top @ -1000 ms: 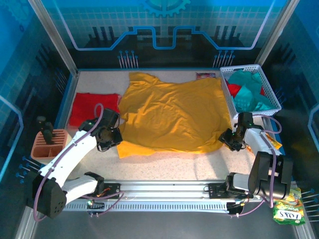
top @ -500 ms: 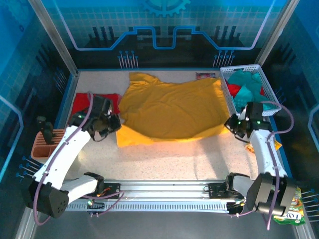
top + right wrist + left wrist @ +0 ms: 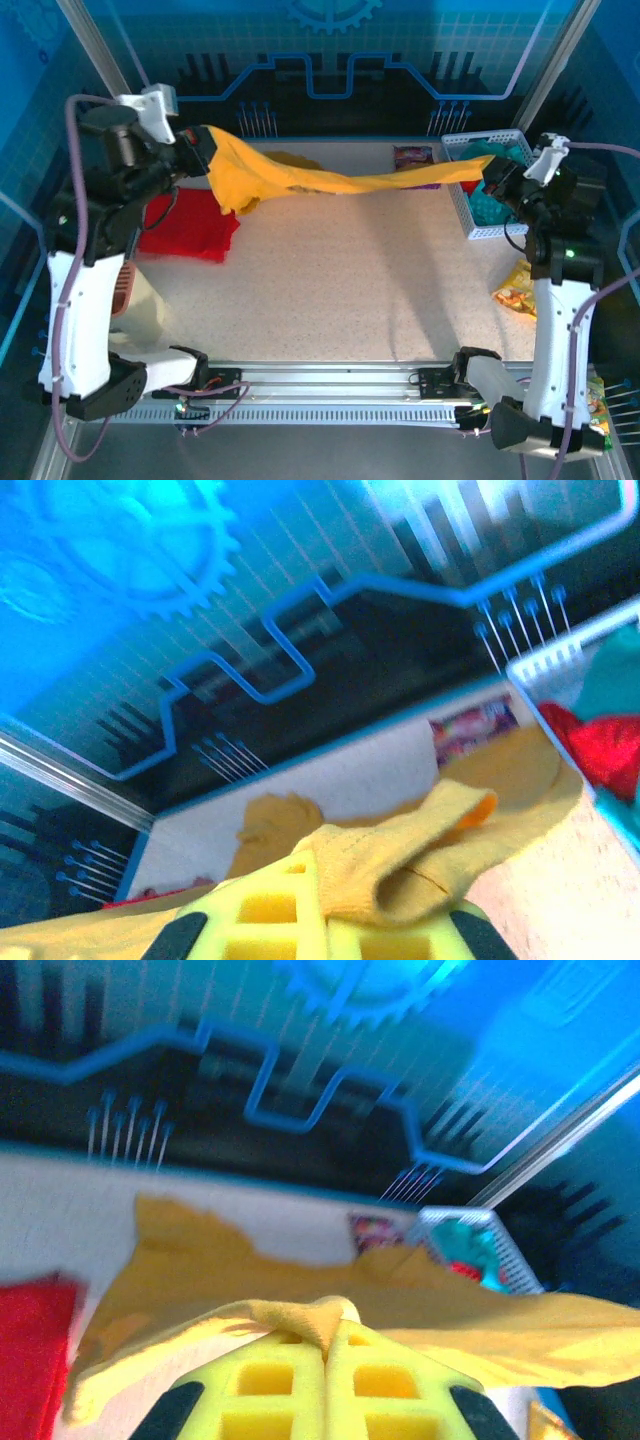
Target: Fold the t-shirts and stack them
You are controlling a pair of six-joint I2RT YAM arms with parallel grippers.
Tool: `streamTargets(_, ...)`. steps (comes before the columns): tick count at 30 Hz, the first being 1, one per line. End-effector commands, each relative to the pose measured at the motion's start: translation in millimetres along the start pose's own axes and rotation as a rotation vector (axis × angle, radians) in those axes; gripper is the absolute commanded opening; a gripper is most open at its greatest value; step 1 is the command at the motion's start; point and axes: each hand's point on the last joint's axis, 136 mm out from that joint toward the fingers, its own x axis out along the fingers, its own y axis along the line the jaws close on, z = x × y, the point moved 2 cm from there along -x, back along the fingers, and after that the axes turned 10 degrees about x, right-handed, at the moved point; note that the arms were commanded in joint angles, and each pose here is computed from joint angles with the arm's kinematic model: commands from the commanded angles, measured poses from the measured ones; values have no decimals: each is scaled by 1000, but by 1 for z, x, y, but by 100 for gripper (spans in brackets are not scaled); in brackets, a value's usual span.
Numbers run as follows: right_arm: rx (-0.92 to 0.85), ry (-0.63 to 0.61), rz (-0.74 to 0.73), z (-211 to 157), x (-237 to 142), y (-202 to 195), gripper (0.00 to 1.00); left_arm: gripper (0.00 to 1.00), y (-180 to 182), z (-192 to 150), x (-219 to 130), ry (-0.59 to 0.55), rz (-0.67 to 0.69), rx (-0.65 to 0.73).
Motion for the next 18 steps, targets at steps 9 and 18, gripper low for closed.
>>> streamTargets(9,-247,-433,343,44,-124,103,0,0,-64,57,-129,-492,-295,320)
streamTargets(18,-285,-610,325,56,-190,123,0,0,-87,73,-204,-756,-364,451)
